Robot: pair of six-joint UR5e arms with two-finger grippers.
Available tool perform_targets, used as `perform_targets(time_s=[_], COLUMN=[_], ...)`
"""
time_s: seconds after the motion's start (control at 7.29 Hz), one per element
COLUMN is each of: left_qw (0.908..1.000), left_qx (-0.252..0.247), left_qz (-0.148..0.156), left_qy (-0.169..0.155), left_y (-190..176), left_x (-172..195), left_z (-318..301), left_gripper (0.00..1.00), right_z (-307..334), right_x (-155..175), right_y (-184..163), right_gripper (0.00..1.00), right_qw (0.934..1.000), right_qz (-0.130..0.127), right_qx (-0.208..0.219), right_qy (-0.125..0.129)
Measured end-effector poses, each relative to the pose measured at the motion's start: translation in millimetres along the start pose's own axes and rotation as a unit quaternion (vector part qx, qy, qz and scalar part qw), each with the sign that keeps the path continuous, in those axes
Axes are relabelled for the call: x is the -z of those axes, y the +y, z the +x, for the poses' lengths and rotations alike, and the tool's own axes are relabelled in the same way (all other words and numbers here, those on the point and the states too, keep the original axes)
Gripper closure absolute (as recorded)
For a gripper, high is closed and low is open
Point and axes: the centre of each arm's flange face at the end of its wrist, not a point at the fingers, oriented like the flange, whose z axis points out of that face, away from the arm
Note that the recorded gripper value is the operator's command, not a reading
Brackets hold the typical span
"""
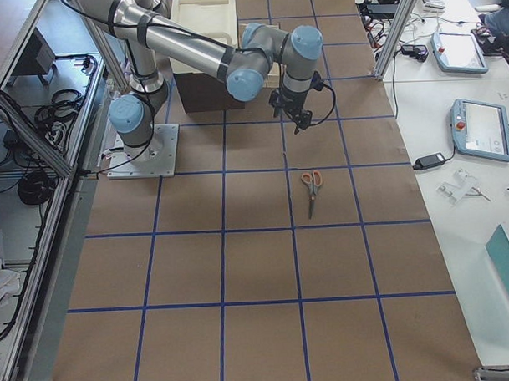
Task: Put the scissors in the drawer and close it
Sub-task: 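Move the right gripper outward over the grey-and-orange scissors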
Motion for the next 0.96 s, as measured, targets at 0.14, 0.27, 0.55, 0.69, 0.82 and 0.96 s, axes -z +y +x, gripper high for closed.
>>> perform_targets(time_s=[0.14, 0.27, 0.55, 0.69, 0.82, 0.96], left_qw=[1.0, 1.0, 1.0, 1.0, 1.0, 1.0], left_qx=[0.0, 0.0, 0.0, 0.0, 0.0, 0.0], left_qz=[0.0, 0.0, 0.0, 0.0, 0.0, 0.0], left_qy=[0.0, 0.0, 0.0, 0.0, 0.0, 0.0], left_y=[0, 0, 0, 0, 0, 0], left_x=[0, 0, 0, 0, 0, 0], left_z=[0, 0, 0, 0, 0, 0], left_gripper=[0.0, 0.0, 0.0, 0.0, 0.0, 0.0], right_z=[26, 49, 92, 105, 116, 125], right_x=[-21, -42, -91, -108, -120, -130], right_y=[5, 8, 19, 23, 23, 20], right_gripper=[0.0, 0.0, 0.01, 0.01, 0.02, 0.04], right_qw=[0.9986, 0.9946, 0.981, 0.973, 0.9672, 0.9638], right_qz=[0.0, -0.005, -0.007, -0.008, -0.006, 0.002], right_qx=[0.05, 0.098, 0.186, 0.224, 0.248, 0.262], right_qy=[0.018, 0.035, 0.054, 0.054, 0.054, 0.051])
